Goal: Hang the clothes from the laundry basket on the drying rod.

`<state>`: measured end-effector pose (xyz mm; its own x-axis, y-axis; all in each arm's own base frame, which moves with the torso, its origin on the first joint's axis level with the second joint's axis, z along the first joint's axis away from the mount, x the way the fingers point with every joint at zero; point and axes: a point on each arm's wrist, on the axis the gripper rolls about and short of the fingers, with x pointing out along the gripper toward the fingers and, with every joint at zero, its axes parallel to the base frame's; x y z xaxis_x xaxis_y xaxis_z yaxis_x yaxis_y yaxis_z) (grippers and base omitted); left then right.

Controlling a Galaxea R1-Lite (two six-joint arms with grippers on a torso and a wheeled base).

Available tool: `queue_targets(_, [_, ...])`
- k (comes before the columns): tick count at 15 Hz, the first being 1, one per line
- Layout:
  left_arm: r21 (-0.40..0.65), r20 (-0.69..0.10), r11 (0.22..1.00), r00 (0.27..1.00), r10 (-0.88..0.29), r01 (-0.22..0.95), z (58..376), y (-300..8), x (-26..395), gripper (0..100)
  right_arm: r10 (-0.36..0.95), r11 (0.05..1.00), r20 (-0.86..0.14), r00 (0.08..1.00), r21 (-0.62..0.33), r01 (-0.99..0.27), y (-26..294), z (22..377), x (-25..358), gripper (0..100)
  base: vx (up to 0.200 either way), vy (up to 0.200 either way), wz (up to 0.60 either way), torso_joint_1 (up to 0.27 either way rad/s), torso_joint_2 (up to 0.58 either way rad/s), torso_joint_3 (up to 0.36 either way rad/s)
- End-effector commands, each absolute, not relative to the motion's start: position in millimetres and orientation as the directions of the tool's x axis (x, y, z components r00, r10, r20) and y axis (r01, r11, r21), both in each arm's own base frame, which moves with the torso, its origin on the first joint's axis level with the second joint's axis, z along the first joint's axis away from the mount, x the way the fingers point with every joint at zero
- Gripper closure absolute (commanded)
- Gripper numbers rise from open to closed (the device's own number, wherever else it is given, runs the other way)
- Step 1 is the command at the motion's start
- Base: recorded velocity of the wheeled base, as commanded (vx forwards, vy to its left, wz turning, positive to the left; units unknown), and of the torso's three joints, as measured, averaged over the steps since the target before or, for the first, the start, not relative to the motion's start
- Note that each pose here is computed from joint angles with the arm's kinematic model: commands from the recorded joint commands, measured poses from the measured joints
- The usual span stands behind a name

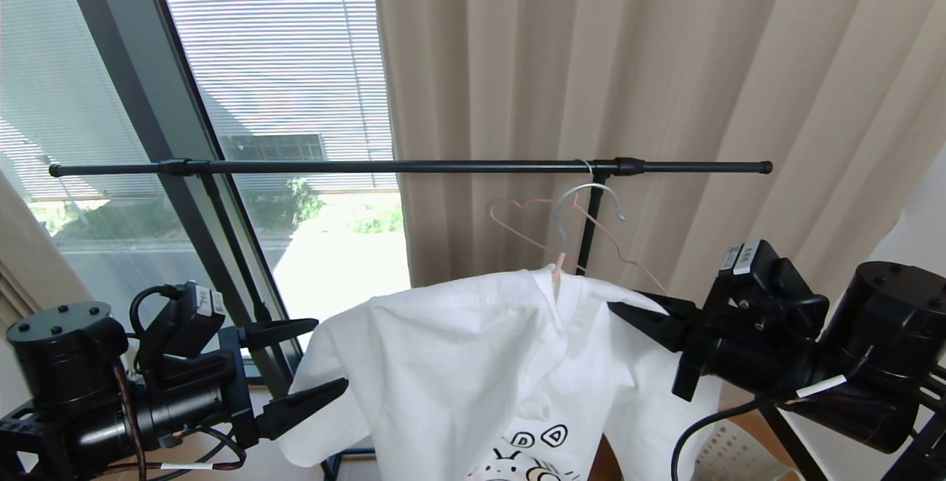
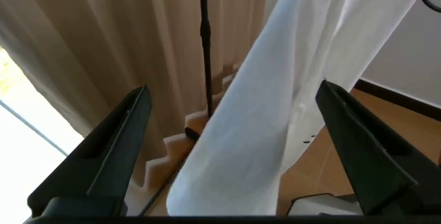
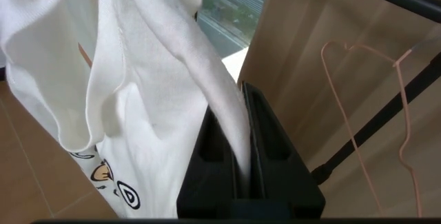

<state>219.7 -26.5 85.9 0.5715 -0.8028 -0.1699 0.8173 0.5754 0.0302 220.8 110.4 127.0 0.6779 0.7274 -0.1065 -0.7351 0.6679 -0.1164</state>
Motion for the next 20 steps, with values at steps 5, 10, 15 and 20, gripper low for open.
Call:
queue_targets(5, [0.058, -0.15, 0.587, 0.589, -0.794, 0.807, 87.3, -23.6, 219.3, 100, 0.727, 0.67, -0.095, 0.68, -0.118, -0.733, 110.6, 129.6, 221.9, 100, 0.0, 0.0, 0.0, 0.0, 0.0, 0.0])
queue_targets(10, [0.067, -0.143, 0.621, 0.624, -0.768, 0.781, 87.7, -13.8, 218.4, 100, 0.719, 0.679, -0.085, 0.689, -0.121, -0.724, 108.7, 131.8, 225.9, 100, 0.0, 0.0, 0.0, 0.0, 0.0, 0.0])
queue_targets(15, [0.079, -0.132, 0.642, 0.646, -0.752, 0.763, 88.1, -8.2, 218.0, 100, 0.702, 0.699, -0.074, 0.709, -0.121, -0.705, 103.5, 134.3, 230.5, 100, 0.0, 0.0, 0.0, 0.0, 0.0, 0.0])
queue_targets(20, [0.078, -0.131, 0.661, 0.665, -0.736, 0.747, 87.0, -2.4, 219.6, 100, 0.693, 0.711, -0.067, 0.718, -0.102, -0.696, 100.8, 136.0, 233.0, 100, 0.0, 0.0, 0.0, 0.0, 0.0, 0.0])
